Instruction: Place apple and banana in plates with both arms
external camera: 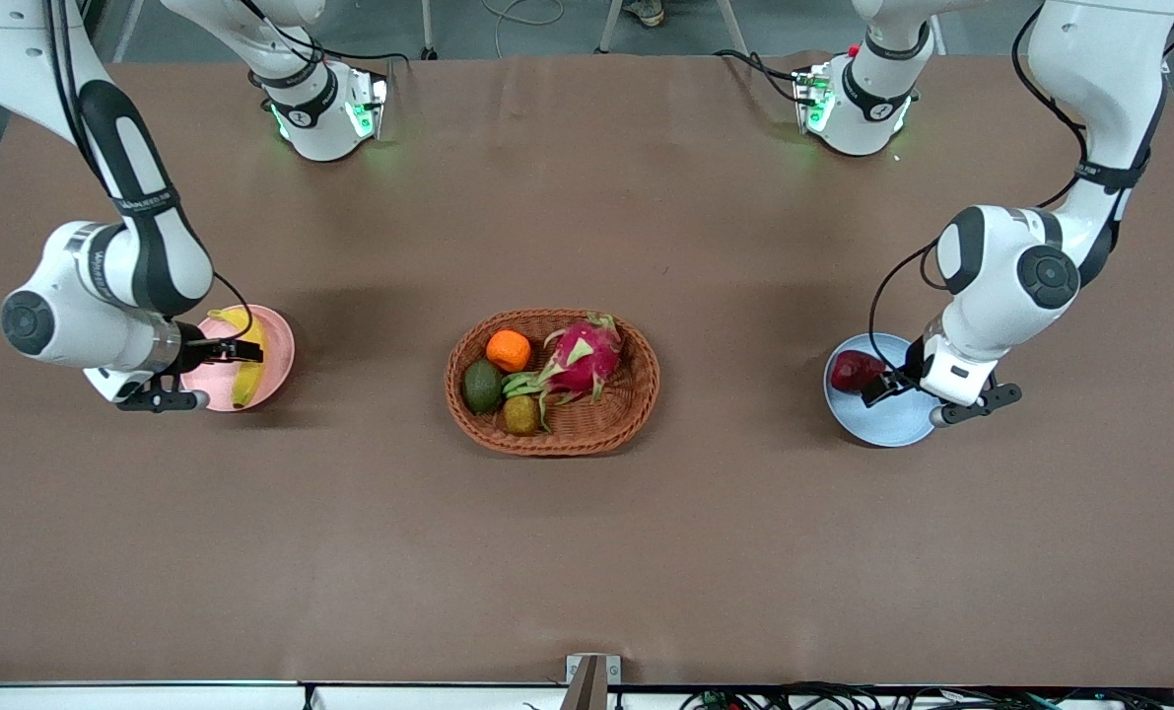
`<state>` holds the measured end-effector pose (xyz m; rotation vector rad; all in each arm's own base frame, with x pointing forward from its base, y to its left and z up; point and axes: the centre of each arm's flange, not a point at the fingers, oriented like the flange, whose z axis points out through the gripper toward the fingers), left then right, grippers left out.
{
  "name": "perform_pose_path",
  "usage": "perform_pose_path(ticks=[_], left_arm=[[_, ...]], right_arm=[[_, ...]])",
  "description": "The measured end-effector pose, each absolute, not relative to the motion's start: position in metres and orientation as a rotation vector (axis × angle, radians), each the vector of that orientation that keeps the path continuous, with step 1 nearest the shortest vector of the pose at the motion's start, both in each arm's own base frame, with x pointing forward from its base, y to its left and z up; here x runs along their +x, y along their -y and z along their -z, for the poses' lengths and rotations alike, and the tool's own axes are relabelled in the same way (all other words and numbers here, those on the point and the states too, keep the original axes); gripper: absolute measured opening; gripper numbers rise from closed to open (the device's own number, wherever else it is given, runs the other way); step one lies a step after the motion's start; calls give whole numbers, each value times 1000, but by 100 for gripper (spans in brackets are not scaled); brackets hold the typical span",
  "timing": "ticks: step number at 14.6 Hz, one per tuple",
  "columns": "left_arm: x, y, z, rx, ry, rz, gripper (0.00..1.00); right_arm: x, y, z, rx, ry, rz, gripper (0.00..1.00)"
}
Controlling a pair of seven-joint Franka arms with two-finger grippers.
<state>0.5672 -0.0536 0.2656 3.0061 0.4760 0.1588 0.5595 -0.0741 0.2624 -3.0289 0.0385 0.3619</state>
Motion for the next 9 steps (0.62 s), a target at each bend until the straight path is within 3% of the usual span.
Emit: perform_pose_path(ticks=[4,9], left_arm=[[573,55,-317,3040,-408,-174,100],[592,52,-407,3087,-244,-186,100]], right_arm=[[604,75,-413,-3026,-56,-328,100],[618,74,-556,-3063,-30,-144,100]])
